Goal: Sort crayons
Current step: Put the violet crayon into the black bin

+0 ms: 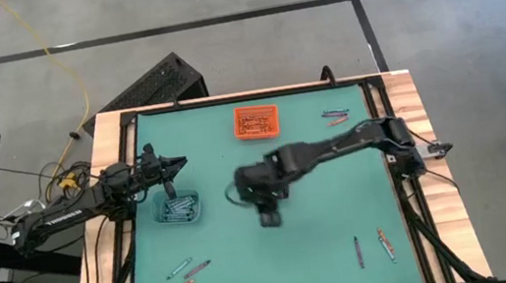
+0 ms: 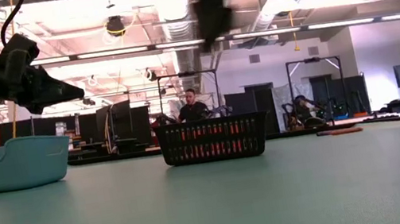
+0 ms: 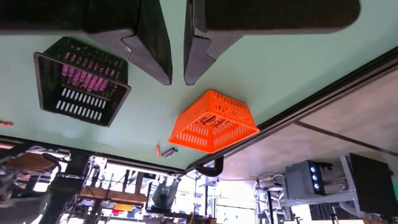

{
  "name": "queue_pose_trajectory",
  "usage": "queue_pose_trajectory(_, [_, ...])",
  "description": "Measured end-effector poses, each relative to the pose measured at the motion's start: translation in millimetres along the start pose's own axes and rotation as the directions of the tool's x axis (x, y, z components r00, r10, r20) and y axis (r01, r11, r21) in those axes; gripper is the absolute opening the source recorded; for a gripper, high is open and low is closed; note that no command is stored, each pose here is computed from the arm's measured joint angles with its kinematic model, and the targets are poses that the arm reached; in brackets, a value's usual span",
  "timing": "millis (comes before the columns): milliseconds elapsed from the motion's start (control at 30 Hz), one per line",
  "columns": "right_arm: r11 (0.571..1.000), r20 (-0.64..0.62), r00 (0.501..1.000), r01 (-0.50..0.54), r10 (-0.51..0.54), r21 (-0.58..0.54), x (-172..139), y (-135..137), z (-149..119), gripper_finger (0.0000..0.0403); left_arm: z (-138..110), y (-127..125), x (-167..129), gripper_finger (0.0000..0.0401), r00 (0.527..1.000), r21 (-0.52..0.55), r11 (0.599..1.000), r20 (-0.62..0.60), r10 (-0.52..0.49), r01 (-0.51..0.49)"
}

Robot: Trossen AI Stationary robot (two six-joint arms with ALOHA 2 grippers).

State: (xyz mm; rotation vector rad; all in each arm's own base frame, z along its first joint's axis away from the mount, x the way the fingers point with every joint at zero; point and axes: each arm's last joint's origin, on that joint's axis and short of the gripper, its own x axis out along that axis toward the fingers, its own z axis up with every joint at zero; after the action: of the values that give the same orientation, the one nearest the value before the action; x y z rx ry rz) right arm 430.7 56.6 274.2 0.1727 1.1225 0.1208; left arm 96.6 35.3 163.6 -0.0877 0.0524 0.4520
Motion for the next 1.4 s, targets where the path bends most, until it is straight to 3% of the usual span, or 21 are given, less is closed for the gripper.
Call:
queue_pose_trajectory(167, [0.994,-0.265,0.964,0.043,-0.015,0.1,-1.5,49.5,-51.7,0.0154,0.0,0.0,0.0,0.0029,1.0,0.0,1.0,0.0,0.0,0.0])
queue_pose_trajectory(333, [0.968,-0.335,0.942,0.082,0.002,0.237,2.9,106.2,-103.4,0.0153,0.0,0.0,0.0,0.0029,1.0,0.0,1.0,0.0,0.0,0.0])
queue_pose_trajectory(467, [0.877,-0.349,0.937,0.15,0.021,0.456,6.2,137.9,-143.4,0.0153,0.0,0.0,0.0,0.0029,1.0,0.0,1.0,0.0,0.0,0.0])
queue_pose_trajectory(600, [0.745,-0.363,0.931,0.221,0.031,0.63,11.9,161.3,-184.8,0.0153,0.0,0.0,0.0,0.0029,1.0,0.0,1.0,0.0,-0.001,0.001])
queue_pose_trajectory(733, [0.566,-0.429,0.902,0.374,-0.04,0.735,19.9,168.9,-224.3,0.0153,0.0,0.0,0.0,0.0029,1.0,0.0,1.0,0.0,0.0,0.0])
queue_pose_trajectory(867, [0.459,-0.432,0.897,0.422,-0.09,0.781,23.3,172.4,-241.4,0.0153,0.0,0.0,0.0,0.0029,1.0,0.0,1.0,0.0,0.0,0.0])
queue_pose_trajectory(1067, [0.38,-0.404,0.897,0.442,-0.179,0.812,30.2,165.2,-253.3,0.0153,0.0,0.0,0.0,0.0029,1.0,0.0,1.0,0.0,0.0,0.0])
queue_pose_trajectory(1400, [0.363,-0.411,0.891,0.454,-0.194,0.813,48.6,148.3,-272.0,0.0152,0.0,0.0,0.0,0.0029,1.0,0.0,1.0,0.0,0.0,0.0])
